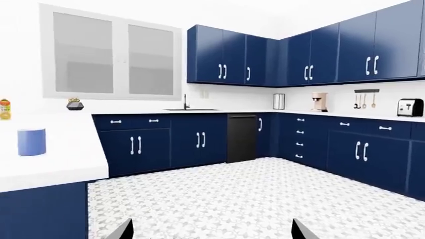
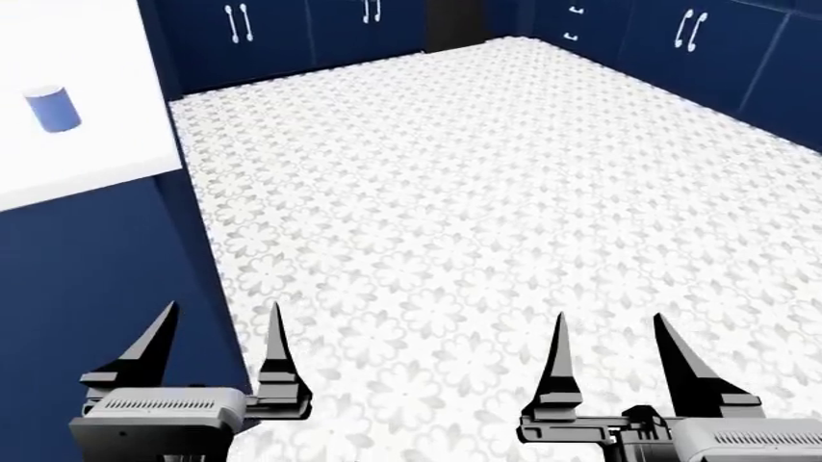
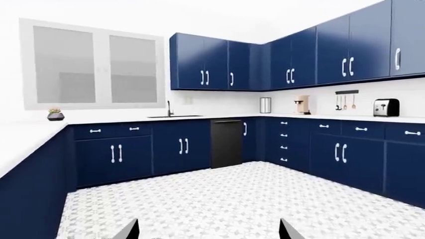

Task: A wet mug is on the counter and needs to be dried. Pick it up and place it upside down in the open cabinet.

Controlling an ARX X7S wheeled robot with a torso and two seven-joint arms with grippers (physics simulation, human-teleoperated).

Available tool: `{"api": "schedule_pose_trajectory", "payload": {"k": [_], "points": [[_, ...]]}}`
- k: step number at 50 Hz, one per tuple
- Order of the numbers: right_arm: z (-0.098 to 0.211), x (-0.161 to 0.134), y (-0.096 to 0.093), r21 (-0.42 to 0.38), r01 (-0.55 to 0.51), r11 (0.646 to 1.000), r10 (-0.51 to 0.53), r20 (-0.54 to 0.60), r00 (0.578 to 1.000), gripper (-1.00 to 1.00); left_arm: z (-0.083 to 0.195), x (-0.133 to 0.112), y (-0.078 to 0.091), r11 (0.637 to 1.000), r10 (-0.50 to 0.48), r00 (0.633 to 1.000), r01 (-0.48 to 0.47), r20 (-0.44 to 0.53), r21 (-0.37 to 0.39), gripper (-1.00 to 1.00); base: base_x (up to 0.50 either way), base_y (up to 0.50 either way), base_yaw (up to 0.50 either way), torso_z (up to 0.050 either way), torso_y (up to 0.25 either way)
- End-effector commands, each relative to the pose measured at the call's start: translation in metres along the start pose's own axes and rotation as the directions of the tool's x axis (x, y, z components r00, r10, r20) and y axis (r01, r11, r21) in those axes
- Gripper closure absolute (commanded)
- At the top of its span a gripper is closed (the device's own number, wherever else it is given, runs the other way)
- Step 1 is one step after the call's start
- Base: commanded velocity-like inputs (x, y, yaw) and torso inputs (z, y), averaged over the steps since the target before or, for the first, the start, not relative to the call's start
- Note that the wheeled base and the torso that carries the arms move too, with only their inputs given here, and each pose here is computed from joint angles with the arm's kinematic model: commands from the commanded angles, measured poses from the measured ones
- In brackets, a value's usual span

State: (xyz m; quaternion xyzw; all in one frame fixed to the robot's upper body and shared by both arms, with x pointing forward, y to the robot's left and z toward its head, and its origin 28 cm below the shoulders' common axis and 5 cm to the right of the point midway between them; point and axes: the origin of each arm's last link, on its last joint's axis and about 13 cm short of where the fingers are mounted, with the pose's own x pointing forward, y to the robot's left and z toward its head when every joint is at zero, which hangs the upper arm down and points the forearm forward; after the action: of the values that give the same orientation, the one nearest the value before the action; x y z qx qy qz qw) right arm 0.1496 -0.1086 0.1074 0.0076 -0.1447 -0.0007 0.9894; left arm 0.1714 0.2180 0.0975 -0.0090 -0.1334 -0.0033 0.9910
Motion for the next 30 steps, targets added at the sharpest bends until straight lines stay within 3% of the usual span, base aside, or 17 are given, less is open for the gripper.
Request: {"api": "schedule_pose_trajectory", "payload": {"k": [1,30], "points": [[-0.0002,0.0001,0.0,-0.001,0.0,1.0,0.0,0.0,1.0,-1.0,0.0,0.0003,0.0,1.0,0.001,1.0,-0.001,0.001,0.0,-1.0,0.0,0.0,0.5,0.0,0.0],[0.0,-0.0004,0.0002,-0.001,-0.002,1.0,0.002,0.0,1.0,-1.0,-0.0002,0.0005,0.0,1.0,0.002,1.0,-0.002,0.0,0.001,-1.0,0.0,0.0,0.5,0.0,0.0]]}}
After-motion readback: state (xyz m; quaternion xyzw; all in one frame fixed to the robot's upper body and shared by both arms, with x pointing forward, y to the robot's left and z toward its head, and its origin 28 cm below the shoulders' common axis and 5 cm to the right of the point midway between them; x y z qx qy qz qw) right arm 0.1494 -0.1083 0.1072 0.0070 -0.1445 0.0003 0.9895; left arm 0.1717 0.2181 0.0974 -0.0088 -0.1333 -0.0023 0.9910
